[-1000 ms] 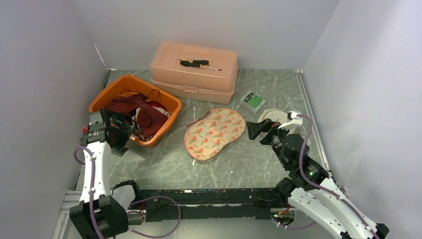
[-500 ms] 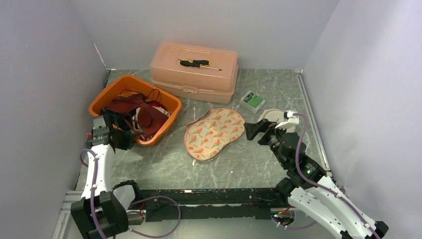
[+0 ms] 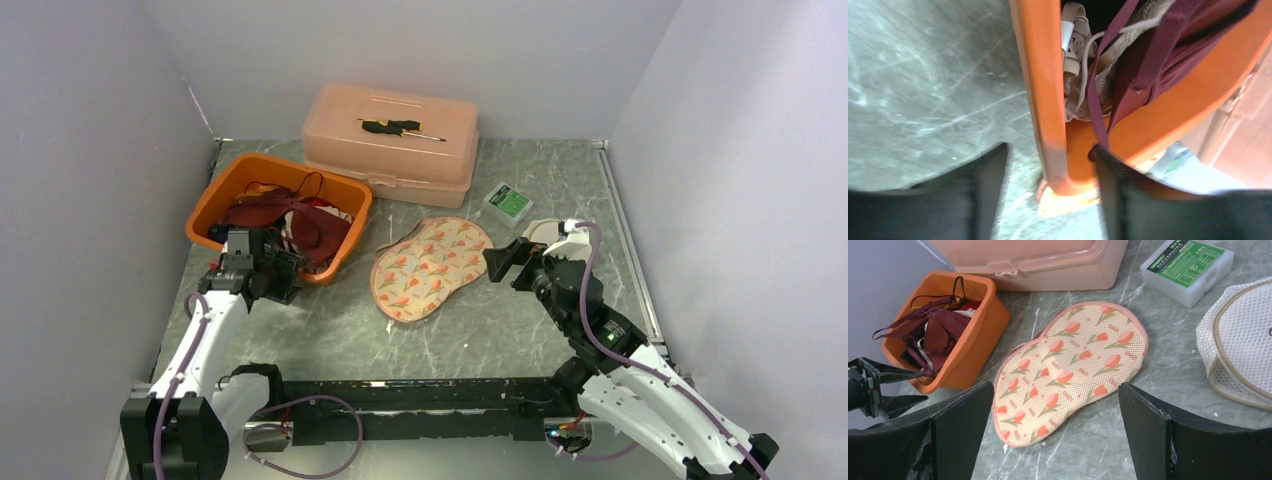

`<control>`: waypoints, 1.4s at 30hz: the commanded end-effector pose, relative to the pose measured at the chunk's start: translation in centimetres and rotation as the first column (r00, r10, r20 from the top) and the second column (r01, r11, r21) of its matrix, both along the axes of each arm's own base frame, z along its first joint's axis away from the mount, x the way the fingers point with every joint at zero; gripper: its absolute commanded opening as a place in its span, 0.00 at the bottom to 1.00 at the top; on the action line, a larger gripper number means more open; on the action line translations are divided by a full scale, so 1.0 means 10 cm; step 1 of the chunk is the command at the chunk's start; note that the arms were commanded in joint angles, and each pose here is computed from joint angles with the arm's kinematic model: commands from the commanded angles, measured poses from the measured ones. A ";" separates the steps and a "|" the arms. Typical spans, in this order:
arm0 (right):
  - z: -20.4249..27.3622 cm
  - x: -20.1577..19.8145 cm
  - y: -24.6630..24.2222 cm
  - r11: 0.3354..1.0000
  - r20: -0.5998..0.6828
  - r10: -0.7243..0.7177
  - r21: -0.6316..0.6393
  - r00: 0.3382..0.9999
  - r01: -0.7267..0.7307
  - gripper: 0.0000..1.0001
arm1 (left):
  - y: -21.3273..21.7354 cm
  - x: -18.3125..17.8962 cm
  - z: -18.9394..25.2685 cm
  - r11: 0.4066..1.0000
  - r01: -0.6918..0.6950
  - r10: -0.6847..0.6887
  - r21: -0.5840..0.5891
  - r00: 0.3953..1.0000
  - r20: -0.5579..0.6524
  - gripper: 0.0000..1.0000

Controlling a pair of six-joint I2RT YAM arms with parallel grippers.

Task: Unzip the laundry bag and remove the bra
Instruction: Reset both arms

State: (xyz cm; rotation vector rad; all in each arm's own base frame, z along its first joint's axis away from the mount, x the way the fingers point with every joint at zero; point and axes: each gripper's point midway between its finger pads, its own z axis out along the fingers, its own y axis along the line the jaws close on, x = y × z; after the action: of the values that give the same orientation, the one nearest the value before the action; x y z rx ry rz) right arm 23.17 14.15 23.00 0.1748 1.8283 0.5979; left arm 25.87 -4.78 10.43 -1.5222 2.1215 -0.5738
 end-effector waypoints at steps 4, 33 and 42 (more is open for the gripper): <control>0.08 0.04 -0.06 0.999 0.018 -0.036 -0.009 0.999 0.036 1.00 | 0.17 -0.23 0.54 0.985 0.033 -0.057 0.170 0.988 0.142 0.94; -0.02 0.53 -0.06 0.974 0.008 -0.202 -0.105 0.979 0.202 1.00 | -0.55 -0.05 1.76 0.583 0.399 -0.767 0.708 0.558 0.317 0.94; 0.59 0.33 -0.62 0.897 -0.009 -0.431 -0.115 0.902 0.428 1.00 | -0.47 0.31 1.77 0.621 0.327 -0.692 0.713 0.655 0.303 0.94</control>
State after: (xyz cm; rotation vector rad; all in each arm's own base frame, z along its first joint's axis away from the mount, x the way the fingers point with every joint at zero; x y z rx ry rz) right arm 28.00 11.59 28.19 0.4203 1.7781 0.3328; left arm 27.02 -10.50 26.96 -0.1663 2.0133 -0.4549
